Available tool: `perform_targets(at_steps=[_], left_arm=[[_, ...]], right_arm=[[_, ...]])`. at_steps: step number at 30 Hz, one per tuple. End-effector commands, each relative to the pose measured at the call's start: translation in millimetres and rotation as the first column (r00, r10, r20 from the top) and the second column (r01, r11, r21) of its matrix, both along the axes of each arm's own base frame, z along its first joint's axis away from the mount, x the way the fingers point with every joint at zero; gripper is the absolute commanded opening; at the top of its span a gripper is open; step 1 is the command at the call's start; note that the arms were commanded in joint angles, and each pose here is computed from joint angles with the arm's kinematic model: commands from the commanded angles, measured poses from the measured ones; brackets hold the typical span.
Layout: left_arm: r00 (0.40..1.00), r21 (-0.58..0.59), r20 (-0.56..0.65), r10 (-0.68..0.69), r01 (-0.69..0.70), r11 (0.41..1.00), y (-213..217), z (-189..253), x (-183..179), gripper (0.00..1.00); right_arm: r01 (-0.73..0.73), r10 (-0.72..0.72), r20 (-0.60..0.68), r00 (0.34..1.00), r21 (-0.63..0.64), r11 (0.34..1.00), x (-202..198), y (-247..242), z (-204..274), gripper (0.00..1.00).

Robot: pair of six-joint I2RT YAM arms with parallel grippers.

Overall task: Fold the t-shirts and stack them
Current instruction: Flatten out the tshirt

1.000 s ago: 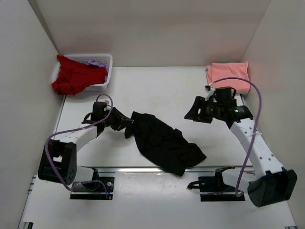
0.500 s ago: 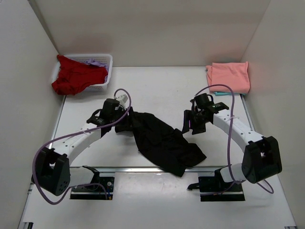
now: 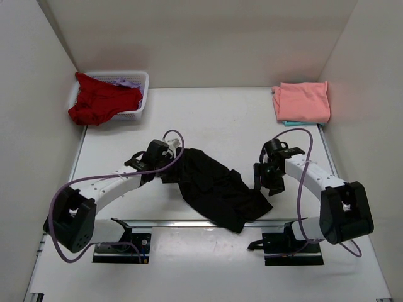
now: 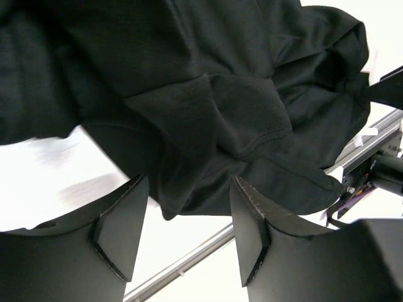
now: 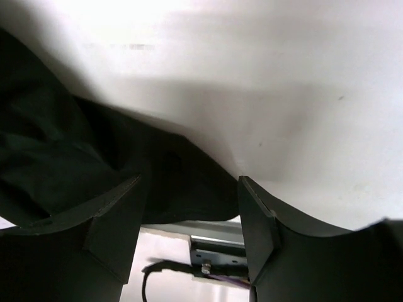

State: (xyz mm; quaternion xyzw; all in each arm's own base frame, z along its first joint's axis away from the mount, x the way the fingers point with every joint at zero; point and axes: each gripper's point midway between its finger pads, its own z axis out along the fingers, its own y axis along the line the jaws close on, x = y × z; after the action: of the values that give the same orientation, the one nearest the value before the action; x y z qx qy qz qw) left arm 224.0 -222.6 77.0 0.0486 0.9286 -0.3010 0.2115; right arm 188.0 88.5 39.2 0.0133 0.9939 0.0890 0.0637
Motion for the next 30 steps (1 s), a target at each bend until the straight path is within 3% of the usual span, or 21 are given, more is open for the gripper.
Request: perform_targets(at_steps=[1, 4, 5, 6, 7, 8, 9, 10, 12, 14, 17, 20, 26, 30], left_arm=[[1.000, -0.011, 0.004, -0.031, 0.031, 0.999, -12.7, -5.7, -1.3, 0.65], [0.999, 0.003, 0.001, -0.050, 0.050, 0.999, -20.2, -13.7, 0.6, 0.61], [0.998, 0.009, -0.012, -0.056, 0.056, 0.998, -22.6, -20.8, 1.1, 0.54], [0.998, 0.000, -0.016, -0.066, 0.066, 0.998, -26.4, -21.1, 1.2, 0.36], [0.998, 0.007, -0.024, -0.066, 0.067, 0.998, -26.8, -24.7, 4.4, 0.28], [0.996, 0.003, -0.051, -0.075, 0.075, 0.997, -28.1, -29.2, 3.0, 0.12], [0.994, -0.003, -0.069, -0.081, 0.081, 0.997, -30.4, -30.7, 3.4, 0.00], [0.995, -0.006, -0.072, -0.075, 0.075, 0.997, -29.9, -30.1, 6.7, 0.00], [0.995, -0.009, -0.069, -0.077, 0.077, 0.997, -28.4, -25.7, 10.4, 0.00], [0.997, -0.017, -0.048, -0.053, 0.053, 0.998, -26.0, -15.9, 19.8, 0.00], [1.000, -0.080, 0.027, 0.009, -0.007, 0.997, -23.9, 32.9, 50.4, 0.00], [0.989, -0.139, 0.117, 0.091, -0.074, 0.987, -13.4, 86.3, 80.8, 0.00], [0.886, -0.383, 0.341, 0.313, -0.173, 0.907, 34.0, 256.7, 156.5, 0.00], [0.815, -0.465, 0.436, 0.381, -0.158, 0.871, 51.1, 335.9, 159.3, 0.00]], right_arm=[[-0.045, 0.046, 0.025, 0.999, -0.014, 0.999, 0.0, 3.4, 2.0, 0.57], [-0.077, 0.077, -0.023, 0.997, -0.024, 0.997, -6.0, 11.7, -4.7, 0.57], [-0.080, 0.079, -0.043, 0.996, -0.027, 0.996, -10.2, 11.5, -9.3, 0.57], [-0.093, 0.090, -0.065, 0.994, -0.033, 0.995, -14.0, 12.7, -13.6, 0.55], [-0.098, 0.096, -0.074, 0.993, -0.030, 0.995, -13.7, 15.4, -14.8, 0.51], [-0.100, 0.097, -0.091, 0.991, -0.033, 0.994, -17.2, 14.7, -17.4, 0.50], [-0.101, 0.098, -0.094, 0.991, -0.029, 0.994, -15.9, 16.8, -18.2, 0.38], [-0.087, 0.084, -0.096, 0.992, -0.031, 0.996, -14.4, 13.4, -18.2, 0.16], [-0.080, 0.078, -0.087, 0.993, -0.019, 0.997, -9.0, 12.5, -15.6, 0.00], [-0.058, 0.058, -0.067, 0.996, -0.001, 0.998, 0.4, 9.6, -8.3, 0.00], [-0.039, 0.040, 0.023, 0.999, -0.016, 0.999, 29.0, 4.9, 21.9, 0.00], [-0.019, 0.020, 0.185, 0.983, -0.004, 1.000, 68.7, 3.1, 80.5, 0.00], [0.032, -0.051, 0.554, 0.831, 0.044, 0.999, 142.4, -13.7, 225.9, 0.01], [0.055, -0.060, 0.647, 0.760, 0.028, 0.998, 146.5, -23.4, 277.6, 0.00]])
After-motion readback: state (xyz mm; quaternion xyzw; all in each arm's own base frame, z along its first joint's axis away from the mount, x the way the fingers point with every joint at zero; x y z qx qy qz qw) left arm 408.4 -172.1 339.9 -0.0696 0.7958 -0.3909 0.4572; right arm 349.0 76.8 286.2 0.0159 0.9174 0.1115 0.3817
